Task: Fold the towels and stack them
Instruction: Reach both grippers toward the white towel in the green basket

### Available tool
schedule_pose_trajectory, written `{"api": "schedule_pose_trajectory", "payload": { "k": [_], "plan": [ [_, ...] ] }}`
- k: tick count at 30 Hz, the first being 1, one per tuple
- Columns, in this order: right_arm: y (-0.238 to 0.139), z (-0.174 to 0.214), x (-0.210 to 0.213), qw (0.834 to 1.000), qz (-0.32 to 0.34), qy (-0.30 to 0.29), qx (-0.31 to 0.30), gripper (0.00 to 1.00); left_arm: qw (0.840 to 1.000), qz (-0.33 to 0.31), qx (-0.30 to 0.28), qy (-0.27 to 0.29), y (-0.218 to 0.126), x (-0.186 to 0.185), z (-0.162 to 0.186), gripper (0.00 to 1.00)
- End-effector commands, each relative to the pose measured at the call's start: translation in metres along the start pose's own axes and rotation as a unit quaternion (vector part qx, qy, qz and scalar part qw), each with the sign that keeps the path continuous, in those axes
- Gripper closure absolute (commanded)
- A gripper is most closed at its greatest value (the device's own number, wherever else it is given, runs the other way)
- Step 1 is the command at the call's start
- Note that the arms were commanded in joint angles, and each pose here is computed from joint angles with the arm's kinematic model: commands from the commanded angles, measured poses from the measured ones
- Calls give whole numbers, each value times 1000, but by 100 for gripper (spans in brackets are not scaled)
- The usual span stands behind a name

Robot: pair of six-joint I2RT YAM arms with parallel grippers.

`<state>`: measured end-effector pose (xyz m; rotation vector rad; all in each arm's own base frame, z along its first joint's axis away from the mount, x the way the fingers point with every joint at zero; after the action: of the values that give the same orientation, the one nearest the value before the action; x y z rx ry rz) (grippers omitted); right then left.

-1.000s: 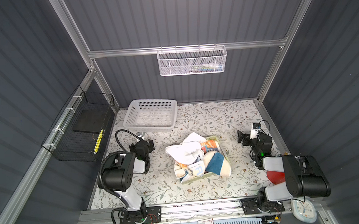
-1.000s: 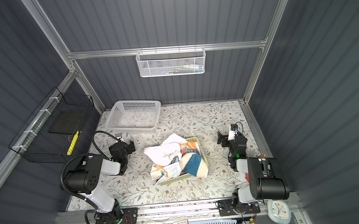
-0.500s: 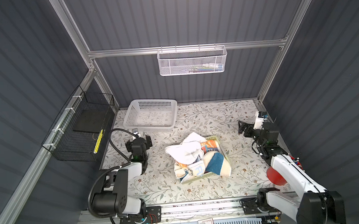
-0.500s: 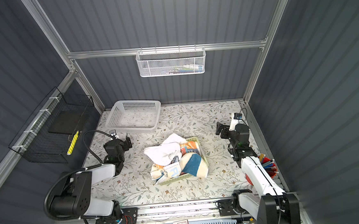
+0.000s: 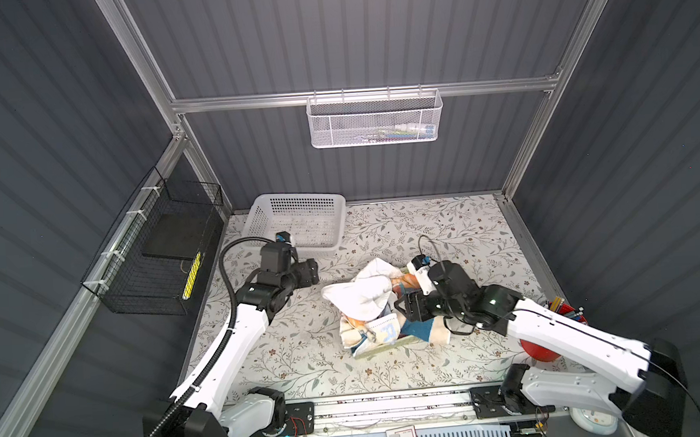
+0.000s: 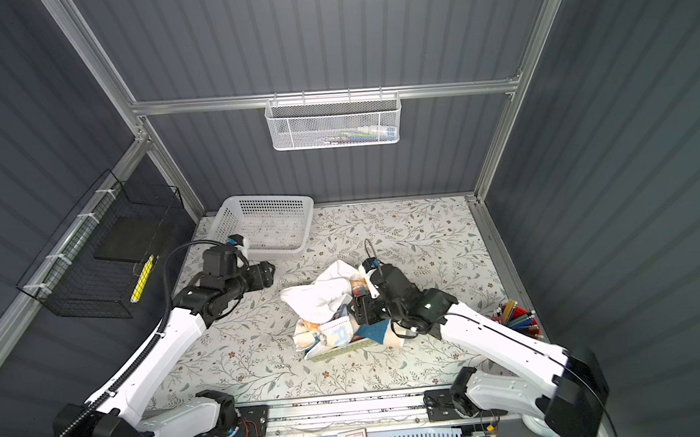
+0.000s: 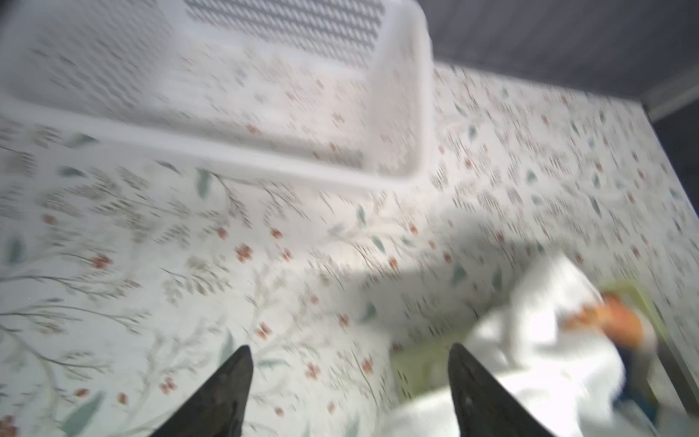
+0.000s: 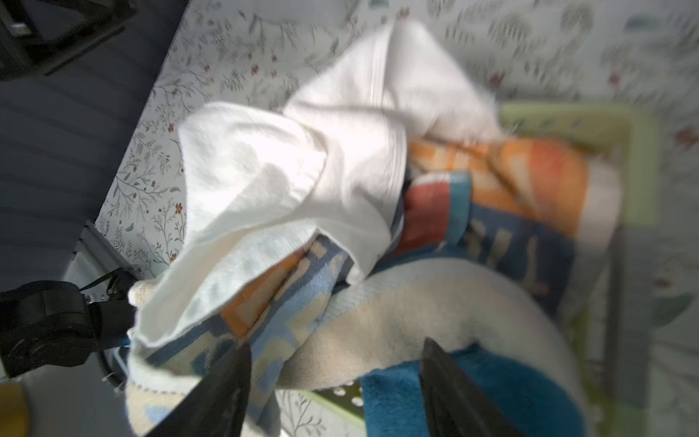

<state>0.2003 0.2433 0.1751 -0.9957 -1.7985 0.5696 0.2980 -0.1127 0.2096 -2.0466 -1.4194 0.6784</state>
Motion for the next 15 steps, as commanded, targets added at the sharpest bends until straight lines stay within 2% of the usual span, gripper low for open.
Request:
{"api": "schedule_pose_trajectory", "payload": {
  "k": [1, 3, 6, 11, 15],
  "plan": [
    [29, 26, -17, 996, 36, 44, 72, 46, 994, 88, 58, -35, -4, -27, 23, 25],
    [43, 22, -26, 994, 57, 44, 81, 57, 991, 117, 50, -40, -2, -36, 20, 30],
    [59, 3, -50, 990, 85, 56, 93, 66, 988, 144, 46, -39, 5, -47, 17, 33],
    [72, -51, -100, 983, 144, 73, 91, 66, 983, 177, 41, -39, 21, -64, 9, 39],
    [73, -114, -135, 979, 182, 64, 64, 63, 979, 196, 48, -24, 40, -84, 10, 41]
  ]
}}
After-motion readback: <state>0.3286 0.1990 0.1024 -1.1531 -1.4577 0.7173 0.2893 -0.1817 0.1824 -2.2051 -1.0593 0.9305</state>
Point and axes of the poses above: each gripper's point midway between its finger pads, its own y axis out along the fingers, its own x axis along the line the jaws close on, z = x × y, the point moved 3 cm from there along -y, back along the fingers, and after that the axes turned 14 degrees about y, right-handed, at the moved point
